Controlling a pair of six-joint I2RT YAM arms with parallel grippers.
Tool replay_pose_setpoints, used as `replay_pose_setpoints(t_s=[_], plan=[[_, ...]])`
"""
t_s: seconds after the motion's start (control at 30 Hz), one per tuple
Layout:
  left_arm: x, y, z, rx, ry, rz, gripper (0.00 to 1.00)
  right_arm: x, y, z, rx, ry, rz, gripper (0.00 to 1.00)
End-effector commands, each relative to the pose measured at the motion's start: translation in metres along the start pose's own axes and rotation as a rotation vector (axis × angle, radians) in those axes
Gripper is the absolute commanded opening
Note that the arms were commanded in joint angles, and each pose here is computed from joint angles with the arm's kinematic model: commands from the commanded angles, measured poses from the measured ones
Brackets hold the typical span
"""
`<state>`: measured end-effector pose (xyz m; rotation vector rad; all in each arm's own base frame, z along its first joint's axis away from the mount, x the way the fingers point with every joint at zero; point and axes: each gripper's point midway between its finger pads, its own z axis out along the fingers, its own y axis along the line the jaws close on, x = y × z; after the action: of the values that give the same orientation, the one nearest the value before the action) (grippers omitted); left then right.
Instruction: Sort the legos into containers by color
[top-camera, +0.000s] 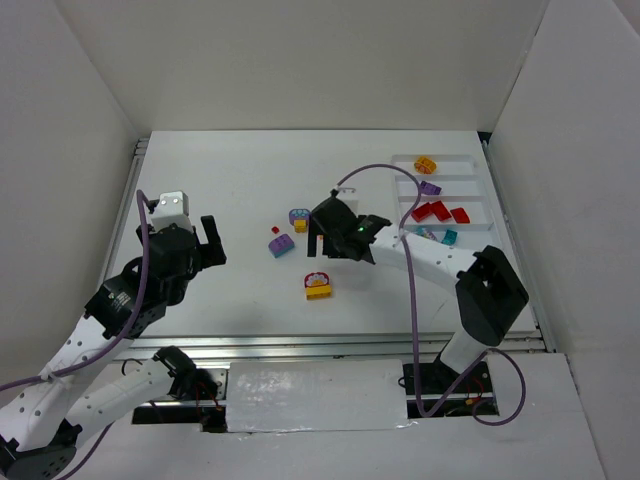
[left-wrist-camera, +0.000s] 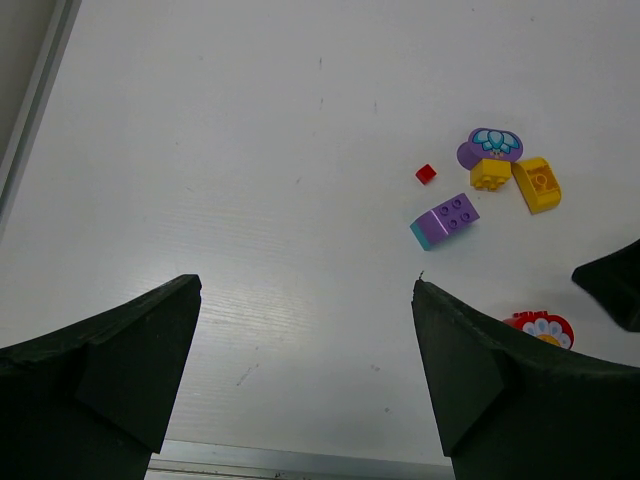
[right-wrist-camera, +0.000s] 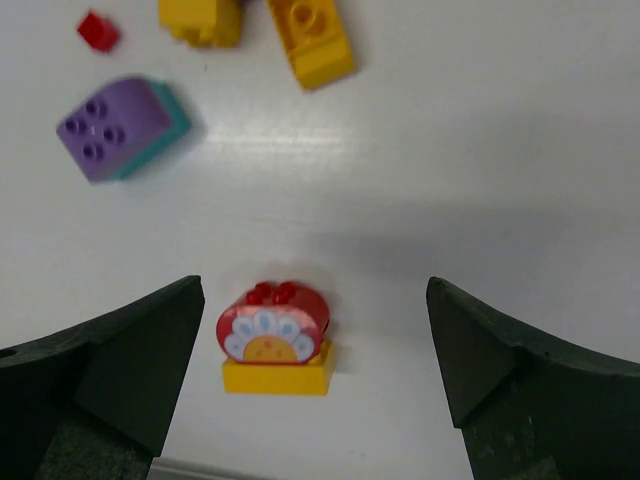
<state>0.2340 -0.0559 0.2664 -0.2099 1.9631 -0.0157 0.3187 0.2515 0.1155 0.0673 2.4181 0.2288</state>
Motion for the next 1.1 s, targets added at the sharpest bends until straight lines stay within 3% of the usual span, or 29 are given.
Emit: replay_pose_setpoints(t_s=[0.0, 0.3, 0.6, 0.8, 0.9, 1.07], plan=[[-0.007, 0.002, 0.001, -0.018, -0.027, -0.019, 0.99, 0.028, 0.006, -0.003, 0.070, 0.011, 0.019, 1.00], [-0.007, 0.002, 0.000, -0.012, -0.028, -0.026, 0.99, 0.095, 0.036, -0.003, 0.058, 0.072, -0.057, 1.00], [-0.005, -0.001, 0.002, -0.006, -0.020, -0.024, 1.00, 0.115, 0.027, 0.008, 0.119, 0.086, -0.092, 1.00], [-0.004, -0.002, 0.002, -0.006, -0.013, -0.018, 1.00, 0.127, 0.028, 0.016, 0.106, 0.121, -0.117, 0.95], [-0.004, -0.002, 0.002, -0.004, -0.013, -0.017, 1.00, 0.133, 0.027, 0.018, 0.092, 0.136, -0.126, 0.81], [-0.003, -0.004, 0.003, 0.003, -0.008, -0.015, 0.99, 0.138, 0.035, 0.014, 0.024, 0.138, -0.149, 0.51]])
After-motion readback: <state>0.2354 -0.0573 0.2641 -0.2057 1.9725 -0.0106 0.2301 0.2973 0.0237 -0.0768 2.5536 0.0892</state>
